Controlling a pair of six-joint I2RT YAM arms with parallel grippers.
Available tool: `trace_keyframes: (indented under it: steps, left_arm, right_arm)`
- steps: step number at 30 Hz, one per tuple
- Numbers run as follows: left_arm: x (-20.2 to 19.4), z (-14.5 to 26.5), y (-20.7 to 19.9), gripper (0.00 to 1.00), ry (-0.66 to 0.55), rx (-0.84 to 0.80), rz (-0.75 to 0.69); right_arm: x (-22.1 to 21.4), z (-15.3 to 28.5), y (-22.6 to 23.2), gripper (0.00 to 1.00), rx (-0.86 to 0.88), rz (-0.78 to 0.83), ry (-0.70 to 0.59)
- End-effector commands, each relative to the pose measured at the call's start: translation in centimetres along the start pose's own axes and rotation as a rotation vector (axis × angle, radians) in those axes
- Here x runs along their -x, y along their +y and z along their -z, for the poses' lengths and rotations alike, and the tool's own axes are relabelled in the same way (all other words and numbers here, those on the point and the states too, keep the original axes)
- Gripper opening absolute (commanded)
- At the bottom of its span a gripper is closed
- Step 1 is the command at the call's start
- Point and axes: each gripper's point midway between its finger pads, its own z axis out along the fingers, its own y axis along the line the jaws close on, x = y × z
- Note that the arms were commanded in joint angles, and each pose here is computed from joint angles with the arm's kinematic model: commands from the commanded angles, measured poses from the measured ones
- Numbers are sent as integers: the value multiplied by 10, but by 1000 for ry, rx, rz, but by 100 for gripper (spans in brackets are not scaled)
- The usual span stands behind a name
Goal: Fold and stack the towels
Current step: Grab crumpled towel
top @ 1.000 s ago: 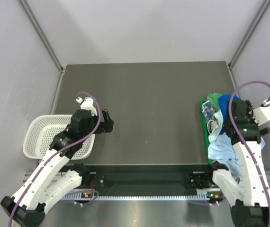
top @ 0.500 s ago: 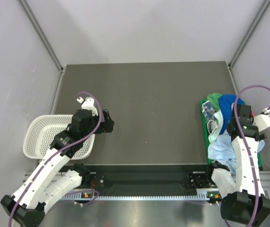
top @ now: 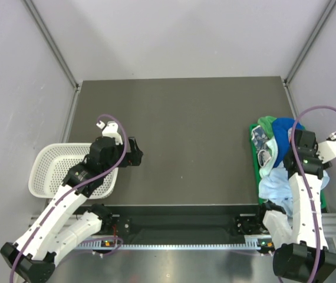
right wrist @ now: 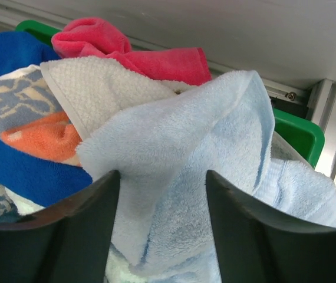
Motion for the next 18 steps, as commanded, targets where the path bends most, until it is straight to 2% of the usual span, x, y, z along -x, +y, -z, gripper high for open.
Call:
trace_keyframes:
  steps: [1,5,9,13,14,16,17,18]
  left_arm:
    - [4,1,-1,95,-18,2,4]
    - [3,0,-1,95,-16,3,3]
    - [2,-1,-2,95,-10,-2,2]
    - [0,-4,-2,95,5,3,0]
    - [0,-4,-2,95,3,2,1]
    - [0,-3,-2,95,0,2,0]
    - [1,-3,-2,95,-4,2,1]
    - [2,-2,-1,95,-7,2,3]
  right_arm:
    - [2,-6,5,63,5,-4,-6]
    - [-7,-11,5,72,5,2,6]
    - [-11,-16,7,69,12,-6,4]
    - [-8,-17,8,39,18,-16,-12]
    - [-6,-17,8,28,19,-18,-18]
    - [3,-13,10,15,30,-26,-38]
    - [6,-11,10,0,32,-27,-40]
    - [9,-8,11,0,41,-30,-46]
